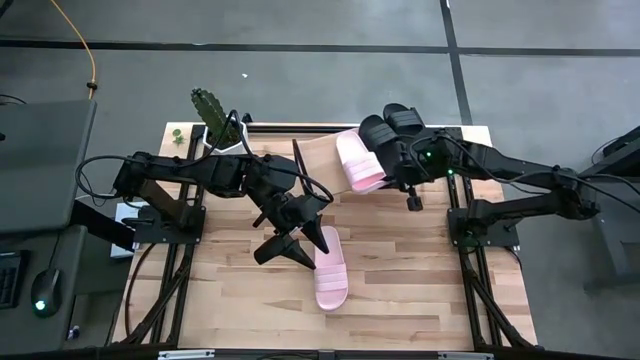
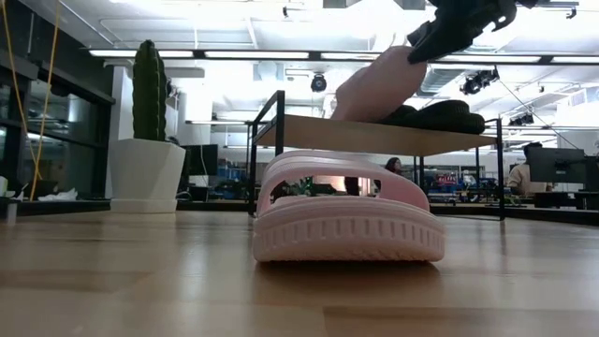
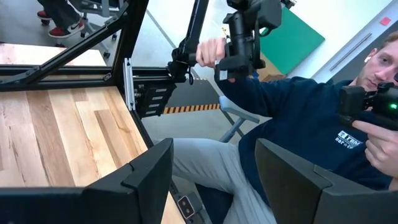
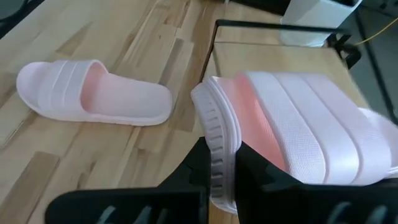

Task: Pick and place slides into the shelf
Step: Put the left pink slide on the shelf

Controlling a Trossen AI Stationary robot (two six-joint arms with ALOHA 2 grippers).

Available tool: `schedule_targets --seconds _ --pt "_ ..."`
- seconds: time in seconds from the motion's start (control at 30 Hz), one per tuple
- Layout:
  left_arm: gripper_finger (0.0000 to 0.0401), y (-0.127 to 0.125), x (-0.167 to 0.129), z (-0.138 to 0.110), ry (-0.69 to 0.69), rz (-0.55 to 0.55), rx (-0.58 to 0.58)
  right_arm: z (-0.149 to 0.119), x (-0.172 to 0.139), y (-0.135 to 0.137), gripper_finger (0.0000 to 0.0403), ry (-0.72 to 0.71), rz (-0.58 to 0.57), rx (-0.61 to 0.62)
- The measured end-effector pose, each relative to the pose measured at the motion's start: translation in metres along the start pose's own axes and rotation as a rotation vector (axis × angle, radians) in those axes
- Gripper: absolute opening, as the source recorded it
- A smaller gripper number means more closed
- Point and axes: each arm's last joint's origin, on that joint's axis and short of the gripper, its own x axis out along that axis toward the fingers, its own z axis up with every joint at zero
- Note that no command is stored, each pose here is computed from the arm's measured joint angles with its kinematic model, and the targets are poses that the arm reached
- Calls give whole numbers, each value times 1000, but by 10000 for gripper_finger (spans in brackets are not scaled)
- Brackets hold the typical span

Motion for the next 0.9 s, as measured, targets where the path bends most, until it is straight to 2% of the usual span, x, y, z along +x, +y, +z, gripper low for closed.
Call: schedule_targets --seconds 0.3,0.63,0.73,0.9 --pt "216 0 0 0 0 0 0 -7 27 -6 14 91 52 48" --pt "216 0 0 0 1 0 -1 -9 30 -6 16 119 57 57" --pt "216 0 0 0 1 0 -1 -11 30 -5 30 136 62 66" --pt "216 0 0 0 1 0 -1 -12 29 -5 75 150 63 73"
